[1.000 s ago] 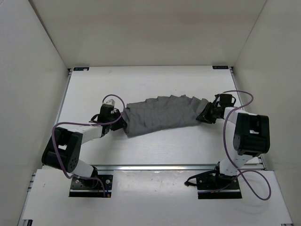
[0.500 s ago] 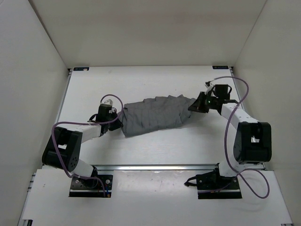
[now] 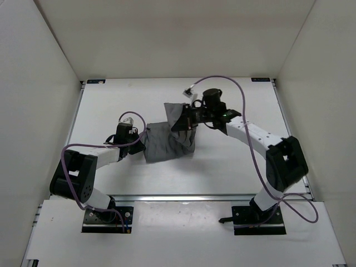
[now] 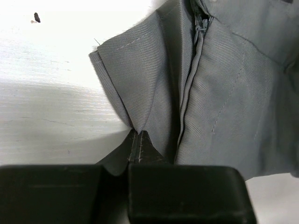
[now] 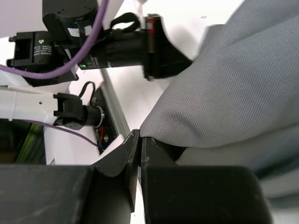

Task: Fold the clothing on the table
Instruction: Fold the skirt

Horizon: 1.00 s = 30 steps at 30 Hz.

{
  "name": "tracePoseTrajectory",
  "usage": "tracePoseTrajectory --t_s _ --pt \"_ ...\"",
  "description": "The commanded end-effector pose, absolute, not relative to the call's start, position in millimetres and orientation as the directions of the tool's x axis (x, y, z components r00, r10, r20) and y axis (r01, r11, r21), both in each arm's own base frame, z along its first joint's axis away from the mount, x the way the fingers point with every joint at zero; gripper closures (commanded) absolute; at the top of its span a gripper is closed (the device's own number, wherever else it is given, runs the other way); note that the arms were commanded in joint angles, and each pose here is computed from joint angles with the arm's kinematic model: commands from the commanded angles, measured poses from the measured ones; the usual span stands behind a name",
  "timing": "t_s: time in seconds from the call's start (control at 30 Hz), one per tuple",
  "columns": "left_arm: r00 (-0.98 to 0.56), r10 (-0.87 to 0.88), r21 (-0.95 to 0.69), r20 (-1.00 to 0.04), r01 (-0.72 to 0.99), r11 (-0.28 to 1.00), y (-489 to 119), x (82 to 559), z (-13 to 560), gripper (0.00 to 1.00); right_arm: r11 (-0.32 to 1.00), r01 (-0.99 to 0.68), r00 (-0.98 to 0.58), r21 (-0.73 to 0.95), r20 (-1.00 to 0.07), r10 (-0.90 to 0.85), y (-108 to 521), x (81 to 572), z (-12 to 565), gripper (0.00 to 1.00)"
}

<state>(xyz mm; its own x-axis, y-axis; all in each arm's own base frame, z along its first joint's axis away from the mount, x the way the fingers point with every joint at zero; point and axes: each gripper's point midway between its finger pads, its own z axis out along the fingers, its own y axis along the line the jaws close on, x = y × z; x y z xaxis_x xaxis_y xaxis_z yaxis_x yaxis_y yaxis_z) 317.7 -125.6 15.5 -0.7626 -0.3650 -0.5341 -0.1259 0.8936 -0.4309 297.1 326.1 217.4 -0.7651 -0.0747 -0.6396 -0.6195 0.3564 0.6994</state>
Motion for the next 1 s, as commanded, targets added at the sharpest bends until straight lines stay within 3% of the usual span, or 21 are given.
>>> tracePoseTrajectory --t_s 0.0,0.47,0.8,0.97 --pt "-0.778 -0.355 -0.427 -0.518 -0.125 0.896 -128 311 12 1.0 0.217 -0.684 -0.727 0.697 -0.675 -0.126 371 285 236 1.0" --pt "-0.772 -0.367 -0.434 -0.519 -0.132 0.891 -125 309 11 1.0 0.169 -0.631 -0.766 0.757 -0.573 -0.291 433 257 161 0.99" --pt "-0.78 -0.361 -0.439 -0.511 -0.125 0.89 -125 307 13 1.0 0.268 -0.62 -0.781 0.737 -0.549 -0.296 461 280 121 1.0" --pt "-0.774 -0.369 -0.45 -0.515 -0.123 0.885 -123 305 16 1.0 0.32 -0.58 -0.809 0.749 -0.48 -0.34 461 281 92 1.0"
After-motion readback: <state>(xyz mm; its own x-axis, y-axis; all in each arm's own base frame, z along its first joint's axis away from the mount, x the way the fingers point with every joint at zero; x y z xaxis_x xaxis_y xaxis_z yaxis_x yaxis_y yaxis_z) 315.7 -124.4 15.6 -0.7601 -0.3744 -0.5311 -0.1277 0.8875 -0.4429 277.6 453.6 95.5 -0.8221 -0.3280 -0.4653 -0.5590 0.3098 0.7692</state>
